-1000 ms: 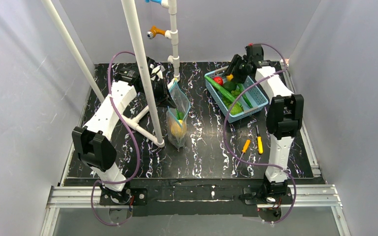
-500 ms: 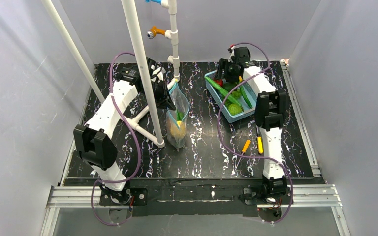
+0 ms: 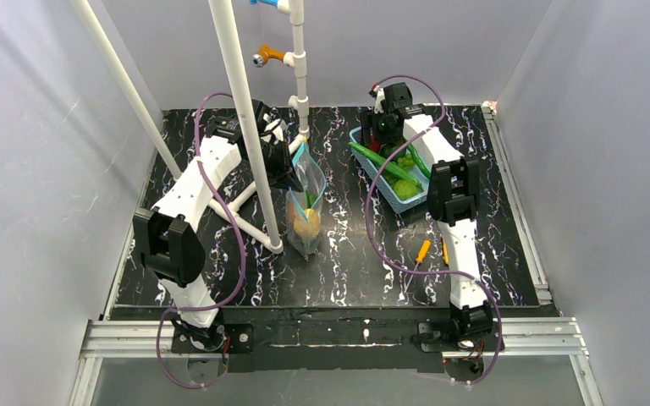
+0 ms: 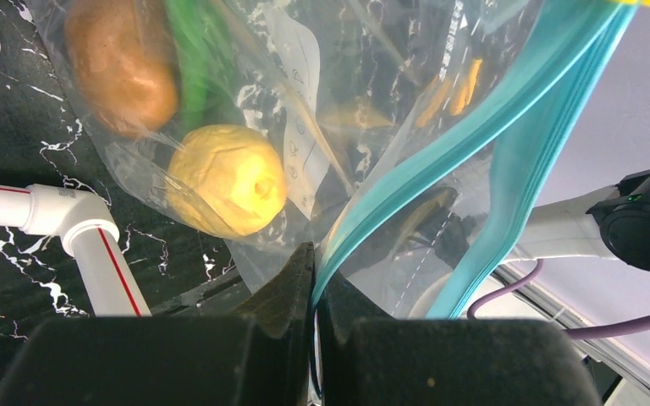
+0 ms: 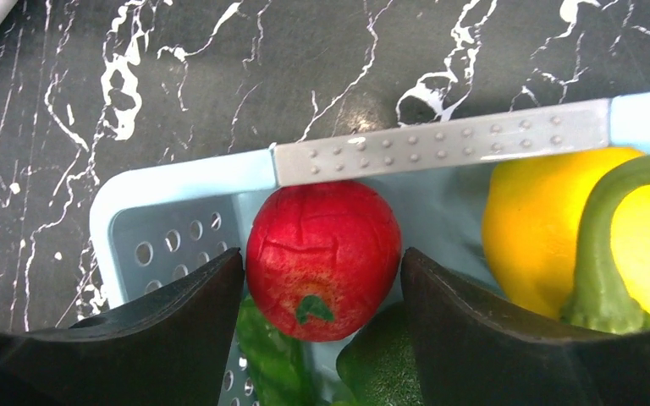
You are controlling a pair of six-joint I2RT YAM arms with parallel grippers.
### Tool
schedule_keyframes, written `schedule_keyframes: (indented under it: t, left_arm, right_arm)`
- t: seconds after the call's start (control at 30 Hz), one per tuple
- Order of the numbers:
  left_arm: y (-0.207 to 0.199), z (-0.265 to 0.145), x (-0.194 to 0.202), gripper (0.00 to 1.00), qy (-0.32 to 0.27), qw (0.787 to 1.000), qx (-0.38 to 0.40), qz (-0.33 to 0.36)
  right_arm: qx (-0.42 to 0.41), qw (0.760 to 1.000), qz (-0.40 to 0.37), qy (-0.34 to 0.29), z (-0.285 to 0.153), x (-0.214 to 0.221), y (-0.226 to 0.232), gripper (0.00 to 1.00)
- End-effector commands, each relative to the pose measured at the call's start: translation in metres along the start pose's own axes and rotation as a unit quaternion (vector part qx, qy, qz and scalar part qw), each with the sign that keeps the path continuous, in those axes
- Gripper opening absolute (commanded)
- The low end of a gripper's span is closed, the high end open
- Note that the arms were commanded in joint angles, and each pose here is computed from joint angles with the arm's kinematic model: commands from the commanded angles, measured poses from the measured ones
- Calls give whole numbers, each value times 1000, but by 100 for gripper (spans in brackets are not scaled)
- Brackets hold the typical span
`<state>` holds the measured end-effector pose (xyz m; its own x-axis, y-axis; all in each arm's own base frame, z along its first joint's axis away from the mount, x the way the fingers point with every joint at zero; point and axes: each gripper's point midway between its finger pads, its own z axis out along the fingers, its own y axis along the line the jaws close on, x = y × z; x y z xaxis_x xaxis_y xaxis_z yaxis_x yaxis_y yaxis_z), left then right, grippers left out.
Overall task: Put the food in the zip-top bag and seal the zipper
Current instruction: Pick up the fake vegetable from the bin.
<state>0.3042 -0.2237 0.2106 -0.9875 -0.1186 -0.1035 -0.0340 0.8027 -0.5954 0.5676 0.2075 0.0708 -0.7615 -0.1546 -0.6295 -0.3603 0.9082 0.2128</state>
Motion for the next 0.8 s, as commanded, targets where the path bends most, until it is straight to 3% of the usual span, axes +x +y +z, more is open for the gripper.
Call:
schedule_keyframes:
  t: [0.0, 0.2, 0.5, 0.77]
  left_arm:
    - [-4, -7, 3, 0, 0, 1000, 2, 10]
    - [-1, -9, 5, 0, -4, 1000, -6, 13]
    - [-1, -9, 9, 0, -8, 1000, 3, 10]
    - [-3, -13, 11, 0, -21, 1000, 12, 14]
  right_arm:
    - [37, 999, -5, 13, 5, 3, -17, 73]
    - [47, 998, -8, -27, -23, -28, -13, 52]
    - [61, 990, 5, -126, -104, -92, -4, 38]
    - [32, 990, 32, -137, -164, -98, 17, 26]
